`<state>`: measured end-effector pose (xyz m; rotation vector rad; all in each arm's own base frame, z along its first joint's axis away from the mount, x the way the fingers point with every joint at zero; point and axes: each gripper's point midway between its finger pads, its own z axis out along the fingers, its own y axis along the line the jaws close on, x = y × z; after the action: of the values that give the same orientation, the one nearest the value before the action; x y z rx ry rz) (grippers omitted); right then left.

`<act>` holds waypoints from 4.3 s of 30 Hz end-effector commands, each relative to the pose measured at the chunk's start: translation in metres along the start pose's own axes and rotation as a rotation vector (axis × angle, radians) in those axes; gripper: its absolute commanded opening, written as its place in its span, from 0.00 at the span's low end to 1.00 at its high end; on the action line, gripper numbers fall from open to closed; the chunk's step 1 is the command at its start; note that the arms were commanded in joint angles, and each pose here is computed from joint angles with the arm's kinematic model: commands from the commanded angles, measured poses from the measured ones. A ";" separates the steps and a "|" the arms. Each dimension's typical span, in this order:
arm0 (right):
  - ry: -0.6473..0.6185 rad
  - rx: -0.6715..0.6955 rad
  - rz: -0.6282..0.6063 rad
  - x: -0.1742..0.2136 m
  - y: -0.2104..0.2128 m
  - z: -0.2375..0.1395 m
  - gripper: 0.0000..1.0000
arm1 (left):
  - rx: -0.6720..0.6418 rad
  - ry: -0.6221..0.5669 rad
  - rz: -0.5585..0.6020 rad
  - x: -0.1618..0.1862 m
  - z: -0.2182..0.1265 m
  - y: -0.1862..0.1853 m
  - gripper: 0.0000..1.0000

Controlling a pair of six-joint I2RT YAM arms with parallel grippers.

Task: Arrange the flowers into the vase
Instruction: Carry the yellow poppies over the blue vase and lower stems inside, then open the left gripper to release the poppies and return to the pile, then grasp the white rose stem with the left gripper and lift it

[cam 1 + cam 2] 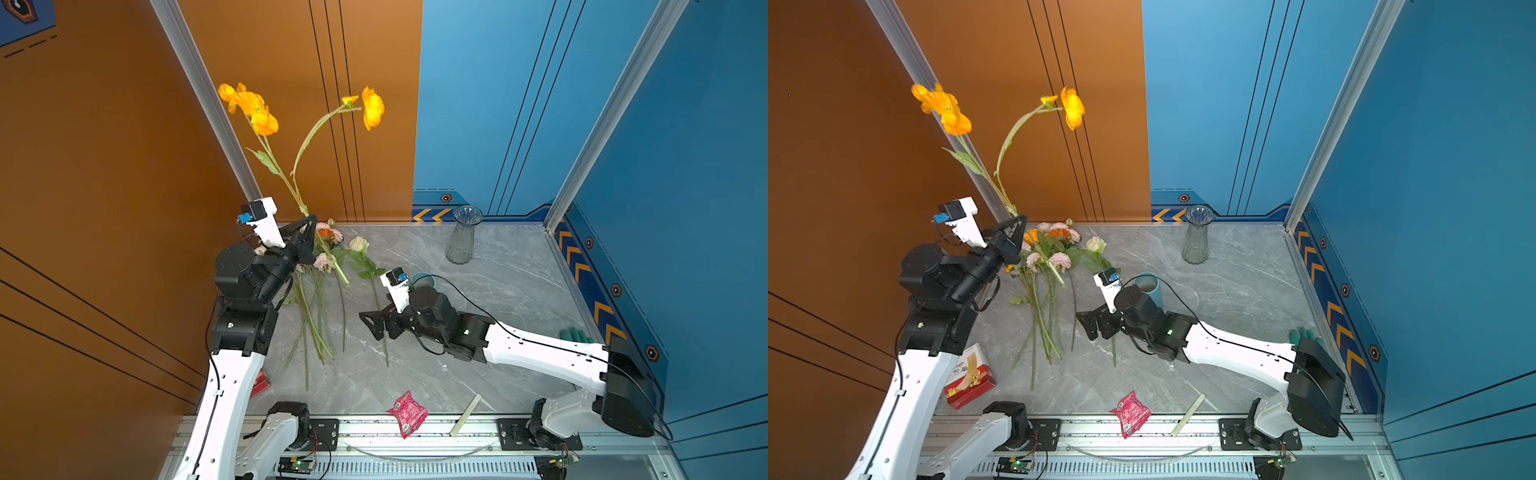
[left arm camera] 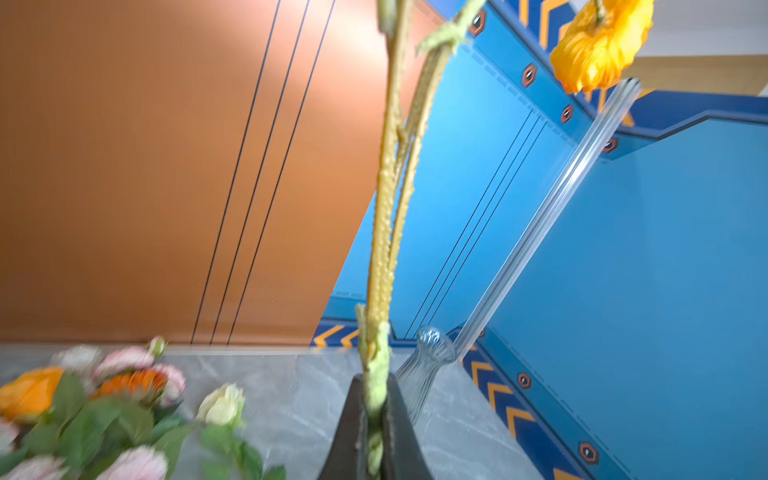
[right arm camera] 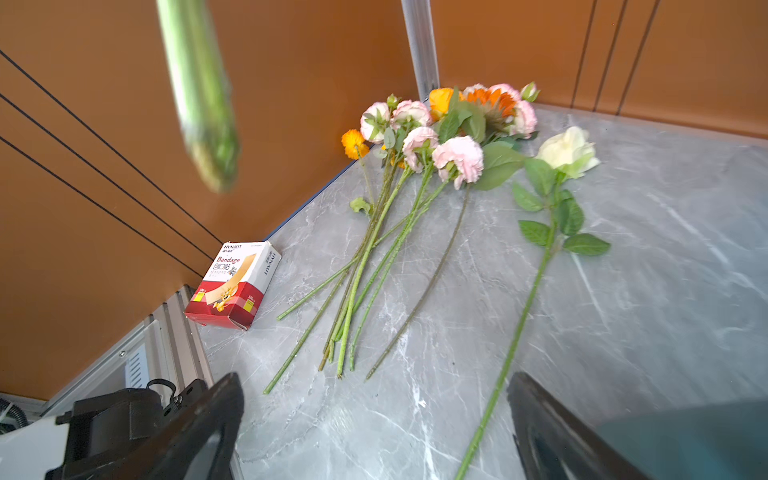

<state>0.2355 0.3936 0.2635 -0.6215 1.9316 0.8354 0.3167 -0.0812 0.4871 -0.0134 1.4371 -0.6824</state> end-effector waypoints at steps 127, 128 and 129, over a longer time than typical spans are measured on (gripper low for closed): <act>0.066 0.117 -0.023 0.063 -0.044 -0.041 1.00 | -0.188 0.704 -0.075 0.267 0.026 0.048 0.00; 0.069 0.120 -0.012 0.065 -0.047 -0.043 1.00 | -0.175 0.661 -0.039 0.252 0.026 0.043 0.00; 0.068 0.129 -0.003 0.066 -0.051 -0.047 1.00 | -0.147 0.609 -0.003 0.237 0.027 0.035 0.00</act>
<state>0.2178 0.3326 0.2043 -0.6057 2.0140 0.6809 0.3607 -0.1788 0.2440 -0.0158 2.1223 -0.7573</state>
